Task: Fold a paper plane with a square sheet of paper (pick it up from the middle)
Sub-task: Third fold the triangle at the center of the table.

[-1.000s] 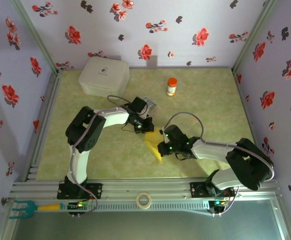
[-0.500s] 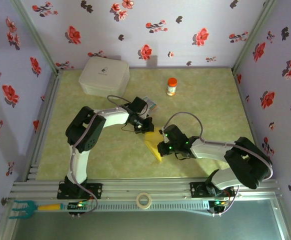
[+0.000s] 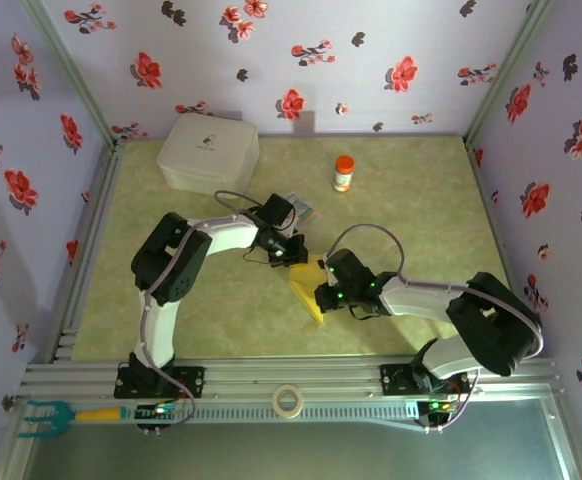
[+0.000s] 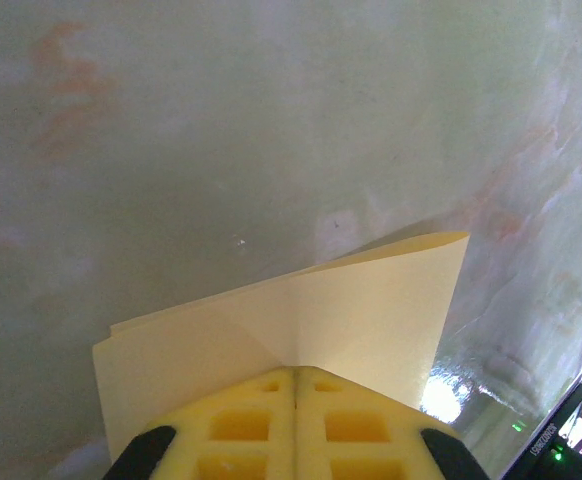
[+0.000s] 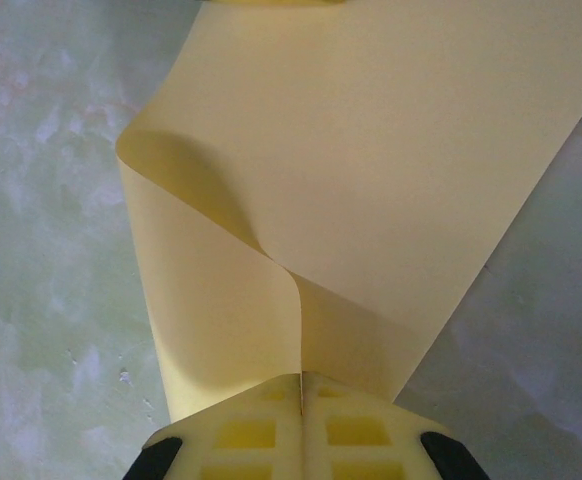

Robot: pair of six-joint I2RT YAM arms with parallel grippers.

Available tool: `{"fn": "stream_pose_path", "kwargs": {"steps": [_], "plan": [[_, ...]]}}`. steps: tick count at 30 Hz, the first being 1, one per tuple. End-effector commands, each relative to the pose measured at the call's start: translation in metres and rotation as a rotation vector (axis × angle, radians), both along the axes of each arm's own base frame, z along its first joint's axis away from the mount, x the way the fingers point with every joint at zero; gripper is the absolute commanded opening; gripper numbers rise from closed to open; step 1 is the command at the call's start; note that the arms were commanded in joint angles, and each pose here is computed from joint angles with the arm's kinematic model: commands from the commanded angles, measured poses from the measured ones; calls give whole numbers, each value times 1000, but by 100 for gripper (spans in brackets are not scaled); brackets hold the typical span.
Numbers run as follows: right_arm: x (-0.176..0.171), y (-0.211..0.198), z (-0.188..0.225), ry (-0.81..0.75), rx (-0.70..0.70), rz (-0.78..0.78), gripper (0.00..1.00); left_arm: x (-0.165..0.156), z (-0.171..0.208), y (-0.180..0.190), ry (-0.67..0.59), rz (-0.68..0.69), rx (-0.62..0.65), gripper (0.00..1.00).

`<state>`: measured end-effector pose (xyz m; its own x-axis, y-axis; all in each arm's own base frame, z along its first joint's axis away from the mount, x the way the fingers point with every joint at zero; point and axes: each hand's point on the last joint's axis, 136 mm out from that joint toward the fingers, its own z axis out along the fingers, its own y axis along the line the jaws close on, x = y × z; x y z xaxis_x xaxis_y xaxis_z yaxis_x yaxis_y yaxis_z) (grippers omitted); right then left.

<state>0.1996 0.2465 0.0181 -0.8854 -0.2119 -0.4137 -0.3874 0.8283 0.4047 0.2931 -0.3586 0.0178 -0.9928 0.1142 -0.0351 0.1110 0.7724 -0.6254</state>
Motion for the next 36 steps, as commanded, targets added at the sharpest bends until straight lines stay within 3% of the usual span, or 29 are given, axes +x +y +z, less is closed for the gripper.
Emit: {"fn": "stream_pose_path", "kwargs": {"steps": [1, 14, 17, 19, 22, 25, 27, 32, 36], "plan": [[4, 0, -1, 18, -12, -22, 1, -12, -15, 10, 29, -6, 73, 4], [5, -2, -7, 22, -37, -25, 1, 0, -3, 13, -24, 26, 92, 5], [5, -1, -6, 24, -35, -17, 1, 7, 6, 18, -54, 52, 96, 12], [5, -1, -6, 22, -33, -17, 1, 12, 16, 20, -85, 64, 95, 23], [5, 0, -6, 17, -33, -11, 1, 19, 34, 26, -140, 88, 96, 32], [6, 1, -8, 16, -35, -6, 1, 20, 49, 33, -182, 116, 97, 35], [7, 2, -8, 18, -34, -5, 1, 17, 55, 37, -192, 126, 85, 34], [6, 3, -8, 21, -29, 1, 1, -3, 67, 33, -171, 131, -29, 17], [7, 3, -7, 19, -27, -1, 1, -23, 74, 26, -142, 137, -129, 10]]}}
